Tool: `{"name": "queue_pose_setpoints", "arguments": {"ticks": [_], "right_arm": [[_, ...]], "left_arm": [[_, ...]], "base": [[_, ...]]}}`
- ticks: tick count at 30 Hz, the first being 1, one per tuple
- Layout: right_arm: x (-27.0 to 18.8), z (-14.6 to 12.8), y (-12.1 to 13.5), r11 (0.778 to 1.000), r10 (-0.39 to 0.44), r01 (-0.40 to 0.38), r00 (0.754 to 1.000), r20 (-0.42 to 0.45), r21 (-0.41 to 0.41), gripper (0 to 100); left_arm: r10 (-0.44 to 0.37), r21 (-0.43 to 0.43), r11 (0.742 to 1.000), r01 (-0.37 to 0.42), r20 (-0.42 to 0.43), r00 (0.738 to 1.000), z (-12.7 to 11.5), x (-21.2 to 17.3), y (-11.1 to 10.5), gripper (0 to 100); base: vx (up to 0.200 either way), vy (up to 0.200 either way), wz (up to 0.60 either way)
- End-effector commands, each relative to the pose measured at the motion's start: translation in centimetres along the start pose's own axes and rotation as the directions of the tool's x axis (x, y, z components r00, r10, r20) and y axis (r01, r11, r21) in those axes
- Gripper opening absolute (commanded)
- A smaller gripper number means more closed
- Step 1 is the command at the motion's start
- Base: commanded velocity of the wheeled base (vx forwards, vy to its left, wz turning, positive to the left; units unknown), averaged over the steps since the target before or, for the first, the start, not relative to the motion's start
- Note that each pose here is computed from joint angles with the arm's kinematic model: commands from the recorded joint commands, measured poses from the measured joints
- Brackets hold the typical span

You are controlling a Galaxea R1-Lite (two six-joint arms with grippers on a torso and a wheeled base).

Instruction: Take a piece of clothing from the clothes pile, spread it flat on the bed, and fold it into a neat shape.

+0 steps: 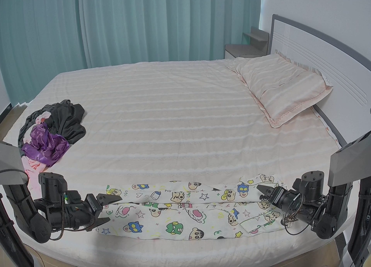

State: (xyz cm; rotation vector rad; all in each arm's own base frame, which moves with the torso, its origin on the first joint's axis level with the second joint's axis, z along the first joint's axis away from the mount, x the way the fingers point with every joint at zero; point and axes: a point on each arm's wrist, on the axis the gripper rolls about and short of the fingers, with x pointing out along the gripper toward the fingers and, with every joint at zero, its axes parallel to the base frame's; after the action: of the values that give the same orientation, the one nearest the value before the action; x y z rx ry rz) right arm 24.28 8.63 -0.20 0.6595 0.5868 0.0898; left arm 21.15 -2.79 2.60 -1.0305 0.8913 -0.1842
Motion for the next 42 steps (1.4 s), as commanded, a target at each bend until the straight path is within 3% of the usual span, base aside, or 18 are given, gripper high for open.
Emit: {"name": "queue_pose_setpoints", "arguments": {"ticks": [1,4,25,29,36,37,42], "right_arm": [[-0.1,0.1,0.2,1.000,0.014,-0.014,1.000,0.009,-0.001,100],[-0.1,0.1,0.2,1.000,0.014,-0.014,1.000,0.009,-0.003,100],[-1.0,0.8,1.3,0.999,0.045,-0.044,0.997,0.056,-0.005,100],[-2.7,2.7,3.0,0.992,0.128,-0.127,0.982,0.140,-0.016,100],[-4.9,1.9,2.6,0.992,0.120,-0.122,0.987,0.104,0.009,100],[-5.0,1.9,2.5,0.991,0.119,-0.125,0.988,0.100,0.053,100],[-5.0,1.2,2.8,0.986,0.127,-0.134,0.989,0.070,0.101,100]], "left_arm": [[0.008,-0.023,1.000,-0.007,0.033,0.999,0.3,0.4,-0.3,100],[0.004,-0.024,1.000,-0.003,0.032,0.999,0.2,0.5,-0.5,100],[0.006,-0.016,1.000,-0.005,0.027,1.000,0.0,0.4,-0.5,100],[0.011,0.022,1.000,-0.012,0.027,1.000,-0.7,0.8,-1.1,100],[-0.007,0.153,0.988,-0.014,0.141,0.990,-0.9,2.7,-3.6,100],[-0.042,0.198,0.980,0.010,0.157,0.987,-0.4,3.7,-4.9,100],[-0.009,0.233,0.972,-0.017,0.108,0.994,1.2,6.2,-8.4,100]], "base": [[0.000,0.000,0.00],[0.000,0.000,0.00],[0.000,0.200,0.00],[0.000,0.000,0.00],[0.000,0.000,0.00],[0.000,0.000,0.00],[0.000,0.000,0.00]]}}
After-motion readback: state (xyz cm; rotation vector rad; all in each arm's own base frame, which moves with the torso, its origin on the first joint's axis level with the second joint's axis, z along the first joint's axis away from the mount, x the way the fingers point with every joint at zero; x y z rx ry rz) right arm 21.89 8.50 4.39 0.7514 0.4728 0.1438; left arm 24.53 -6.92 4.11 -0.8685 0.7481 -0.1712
